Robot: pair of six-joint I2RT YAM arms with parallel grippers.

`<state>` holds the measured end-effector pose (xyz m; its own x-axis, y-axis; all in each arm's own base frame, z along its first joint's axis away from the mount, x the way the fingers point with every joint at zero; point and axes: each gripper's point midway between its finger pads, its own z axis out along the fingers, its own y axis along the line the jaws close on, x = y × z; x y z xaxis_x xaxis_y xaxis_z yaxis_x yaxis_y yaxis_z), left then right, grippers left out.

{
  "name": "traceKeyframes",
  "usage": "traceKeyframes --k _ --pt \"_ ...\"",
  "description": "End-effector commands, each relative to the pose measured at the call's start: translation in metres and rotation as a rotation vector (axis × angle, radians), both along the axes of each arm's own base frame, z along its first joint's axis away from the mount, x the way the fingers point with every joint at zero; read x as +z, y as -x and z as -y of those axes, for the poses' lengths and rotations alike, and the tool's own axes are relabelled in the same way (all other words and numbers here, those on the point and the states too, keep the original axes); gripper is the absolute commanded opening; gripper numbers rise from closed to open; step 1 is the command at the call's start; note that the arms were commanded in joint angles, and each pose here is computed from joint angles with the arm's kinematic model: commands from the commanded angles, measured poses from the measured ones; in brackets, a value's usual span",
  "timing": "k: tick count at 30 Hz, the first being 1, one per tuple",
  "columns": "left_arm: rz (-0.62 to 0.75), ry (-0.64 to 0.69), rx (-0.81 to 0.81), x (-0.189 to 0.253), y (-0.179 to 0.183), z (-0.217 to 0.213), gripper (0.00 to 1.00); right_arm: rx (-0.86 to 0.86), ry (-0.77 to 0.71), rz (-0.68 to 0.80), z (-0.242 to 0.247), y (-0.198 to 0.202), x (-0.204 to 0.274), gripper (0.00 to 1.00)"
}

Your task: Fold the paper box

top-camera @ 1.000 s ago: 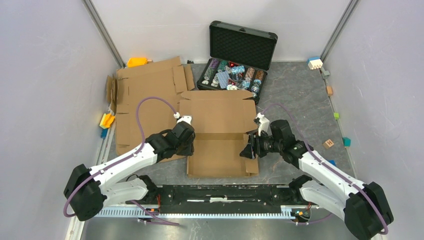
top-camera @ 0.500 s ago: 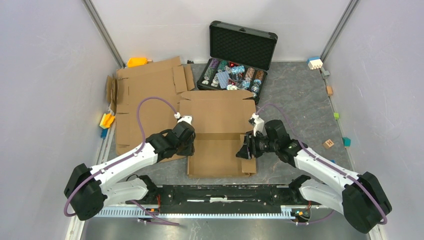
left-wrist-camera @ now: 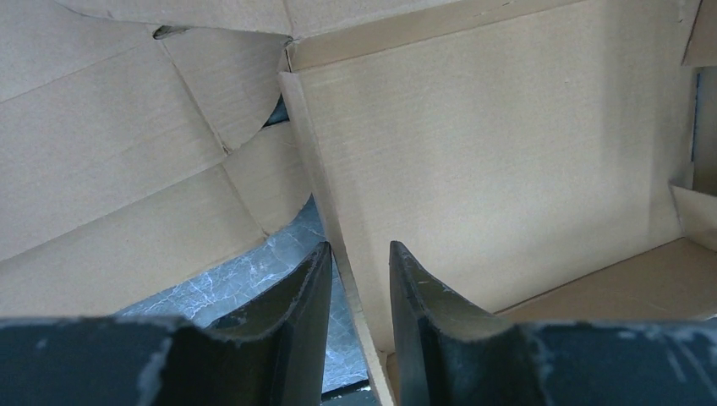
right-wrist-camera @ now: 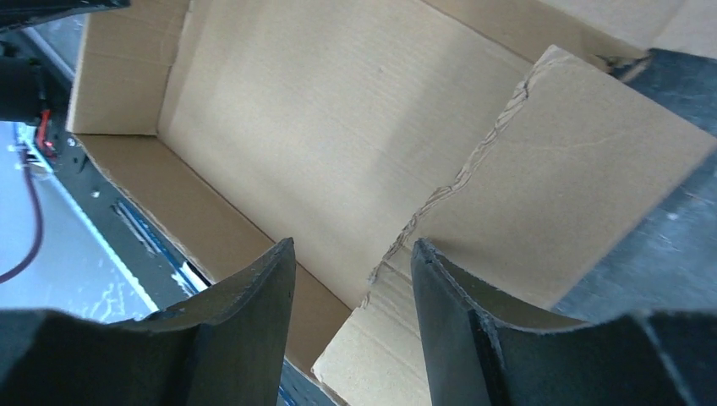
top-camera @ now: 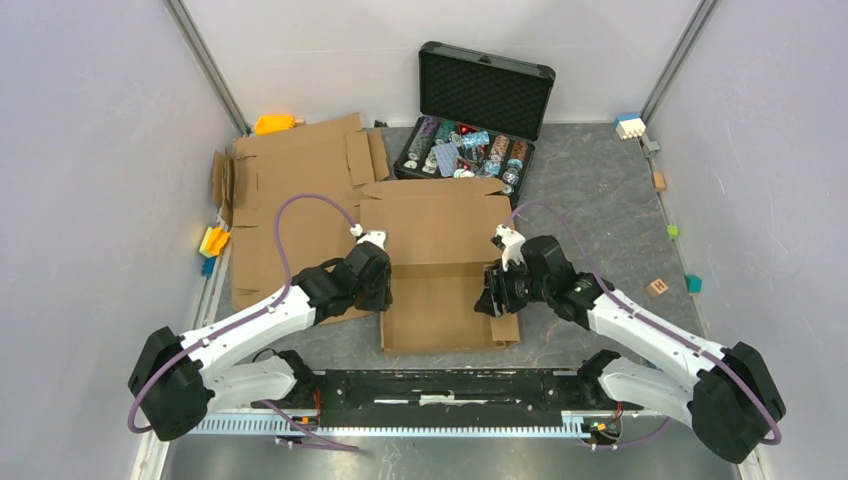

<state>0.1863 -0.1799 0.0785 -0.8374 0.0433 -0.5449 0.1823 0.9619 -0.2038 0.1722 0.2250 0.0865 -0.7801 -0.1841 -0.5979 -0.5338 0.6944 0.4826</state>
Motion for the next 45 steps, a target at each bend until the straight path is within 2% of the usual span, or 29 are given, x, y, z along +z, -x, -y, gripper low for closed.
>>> traceKeyframes --k 1,6,12,16,21,26,30,35,40,45 --pt "0.014 0.046 0.018 0.003 -0.003 0.007 0.38 -0.017 0.07 0.125 0.014 -0.014 0.025 0.58" --pt "0.017 0.046 0.021 0.004 -0.003 0.006 0.38 -0.121 0.162 0.233 0.04 -0.03 0.06 0.59" --pt "0.012 0.027 0.026 -0.001 -0.003 0.003 0.37 -0.351 0.36 0.266 0.101 -0.042 0.055 0.63" --pt "0.013 0.003 0.04 -0.004 -0.003 -0.002 0.27 -0.484 0.432 0.248 0.138 -0.046 0.043 0.64" --pt "0.01 -0.004 0.061 -0.008 -0.002 -0.008 0.04 -0.62 0.477 0.226 0.173 -0.048 0.031 0.64" --pt "-0.019 0.018 0.086 -0.019 0.0 -0.013 0.02 -0.773 0.556 0.199 0.201 -0.048 0.031 0.64" --pt "-0.049 0.068 0.113 -0.028 0.002 -0.016 0.02 -0.69 0.528 0.104 0.185 -0.04 0.015 0.58" --pt "-0.072 0.14 0.167 -0.034 0.0 -0.021 0.02 -0.566 0.439 -0.013 0.159 -0.019 -0.007 0.57" --pt "-0.092 0.182 0.2 -0.042 0.0 -0.025 0.02 -0.552 0.449 -0.073 0.16 -0.004 -0.034 0.58" --pt "-0.111 0.201 0.199 -0.046 0.002 -0.024 0.02 -0.459 0.315 -0.129 0.131 0.006 -0.054 0.56"
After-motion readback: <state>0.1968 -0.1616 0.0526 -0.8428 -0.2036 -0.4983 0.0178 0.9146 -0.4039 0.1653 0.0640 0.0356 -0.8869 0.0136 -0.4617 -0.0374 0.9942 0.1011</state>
